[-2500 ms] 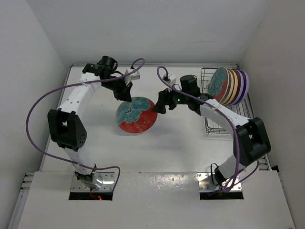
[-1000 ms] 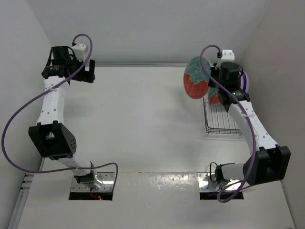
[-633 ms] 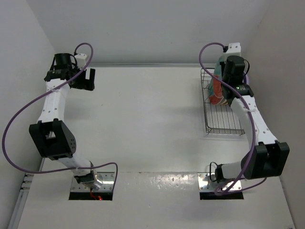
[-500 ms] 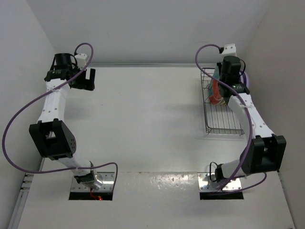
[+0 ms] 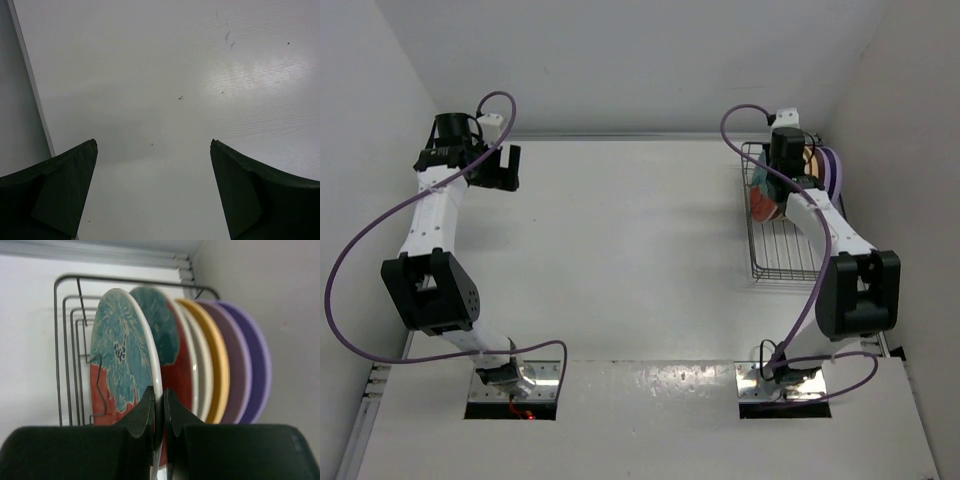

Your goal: Load the plates into the dish rack

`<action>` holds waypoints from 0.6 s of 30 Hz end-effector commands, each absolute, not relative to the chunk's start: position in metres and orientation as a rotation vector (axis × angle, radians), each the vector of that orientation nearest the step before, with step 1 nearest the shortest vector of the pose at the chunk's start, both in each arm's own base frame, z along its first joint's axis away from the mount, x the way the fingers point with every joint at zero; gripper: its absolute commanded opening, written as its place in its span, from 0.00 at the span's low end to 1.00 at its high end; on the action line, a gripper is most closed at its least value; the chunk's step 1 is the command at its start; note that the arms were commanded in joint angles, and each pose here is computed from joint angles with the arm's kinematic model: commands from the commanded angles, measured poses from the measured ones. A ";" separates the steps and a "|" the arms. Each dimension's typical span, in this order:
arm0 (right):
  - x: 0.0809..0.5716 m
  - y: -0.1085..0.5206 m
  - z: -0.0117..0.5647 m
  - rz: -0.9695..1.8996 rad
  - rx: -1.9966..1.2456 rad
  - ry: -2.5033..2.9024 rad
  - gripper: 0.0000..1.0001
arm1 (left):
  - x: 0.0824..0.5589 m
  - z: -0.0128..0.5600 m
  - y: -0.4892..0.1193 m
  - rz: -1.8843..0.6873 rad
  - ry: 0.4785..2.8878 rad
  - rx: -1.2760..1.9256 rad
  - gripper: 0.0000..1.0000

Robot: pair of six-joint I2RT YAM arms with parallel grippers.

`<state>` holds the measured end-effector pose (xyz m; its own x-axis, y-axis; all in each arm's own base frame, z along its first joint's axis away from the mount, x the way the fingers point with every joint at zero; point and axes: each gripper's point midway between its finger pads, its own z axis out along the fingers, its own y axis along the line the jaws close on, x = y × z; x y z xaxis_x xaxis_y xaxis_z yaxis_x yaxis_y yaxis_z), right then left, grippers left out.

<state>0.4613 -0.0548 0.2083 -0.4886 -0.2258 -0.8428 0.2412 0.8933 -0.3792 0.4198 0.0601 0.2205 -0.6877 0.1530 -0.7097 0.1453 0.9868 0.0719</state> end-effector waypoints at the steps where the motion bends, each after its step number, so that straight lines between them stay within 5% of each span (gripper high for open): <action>1: 0.482 -0.054 0.258 -0.491 0.109 1.853 0.05 | 0.417 0.233 0.065 0.028 2.296 0.199 1.00; 5: 0.479 -0.056 0.276 -0.450 0.118 1.826 0.18 | 0.416 0.230 0.064 0.019 2.302 0.213 1.00; 6: 0.476 -0.056 0.285 -0.441 0.118 1.812 0.33 | 0.415 0.228 0.063 0.016 2.311 0.213 1.00; 11: 0.453 -0.047 0.325 -0.359 0.117 1.794 0.72 | 0.414 0.232 0.062 0.009 2.299 0.218 1.00; 13: 0.445 -0.037 0.341 -0.276 0.115 1.771 0.96 | 0.414 0.232 0.062 0.009 2.299 0.218 1.00; 18: 0.382 -0.006 0.352 -0.012 0.076 1.759 1.00 | 0.409 0.226 0.061 0.008 2.313 0.227 1.00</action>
<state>0.4160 -0.0330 0.3436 -0.2105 -0.0532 -0.9761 0.1899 0.9773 -0.0942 0.4149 0.0578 0.2092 -0.7020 0.1646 -0.6928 0.1673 0.9838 0.0643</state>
